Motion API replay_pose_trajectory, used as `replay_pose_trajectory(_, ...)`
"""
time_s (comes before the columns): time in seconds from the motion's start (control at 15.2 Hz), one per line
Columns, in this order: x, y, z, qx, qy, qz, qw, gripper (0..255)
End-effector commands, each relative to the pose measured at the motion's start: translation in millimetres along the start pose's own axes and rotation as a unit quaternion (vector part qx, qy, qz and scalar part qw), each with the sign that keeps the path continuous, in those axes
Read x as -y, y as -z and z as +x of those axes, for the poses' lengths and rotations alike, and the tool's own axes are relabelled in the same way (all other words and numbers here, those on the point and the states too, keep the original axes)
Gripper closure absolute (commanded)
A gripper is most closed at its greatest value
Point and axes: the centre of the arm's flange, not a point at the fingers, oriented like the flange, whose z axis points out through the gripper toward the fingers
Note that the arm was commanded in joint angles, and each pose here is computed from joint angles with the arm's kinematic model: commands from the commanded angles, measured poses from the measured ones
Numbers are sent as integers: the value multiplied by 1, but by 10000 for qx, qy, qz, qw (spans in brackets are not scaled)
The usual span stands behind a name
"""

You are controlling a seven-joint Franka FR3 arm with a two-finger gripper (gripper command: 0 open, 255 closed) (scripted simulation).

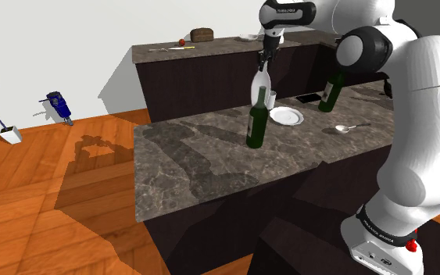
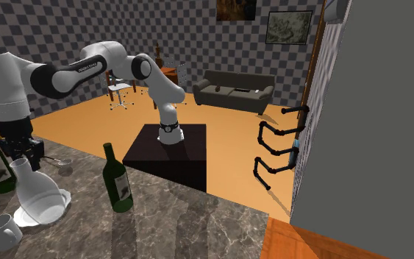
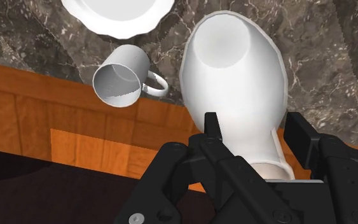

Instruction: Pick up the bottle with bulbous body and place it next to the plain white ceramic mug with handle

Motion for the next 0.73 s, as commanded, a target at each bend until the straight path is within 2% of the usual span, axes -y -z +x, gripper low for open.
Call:
replay_pose_trajectory(0.0,0,-11,-1,-6,0,-1,10000,255)
replay_pose_trajectory(0.66,0,-63,-7,-6,0,-1,10000,255)
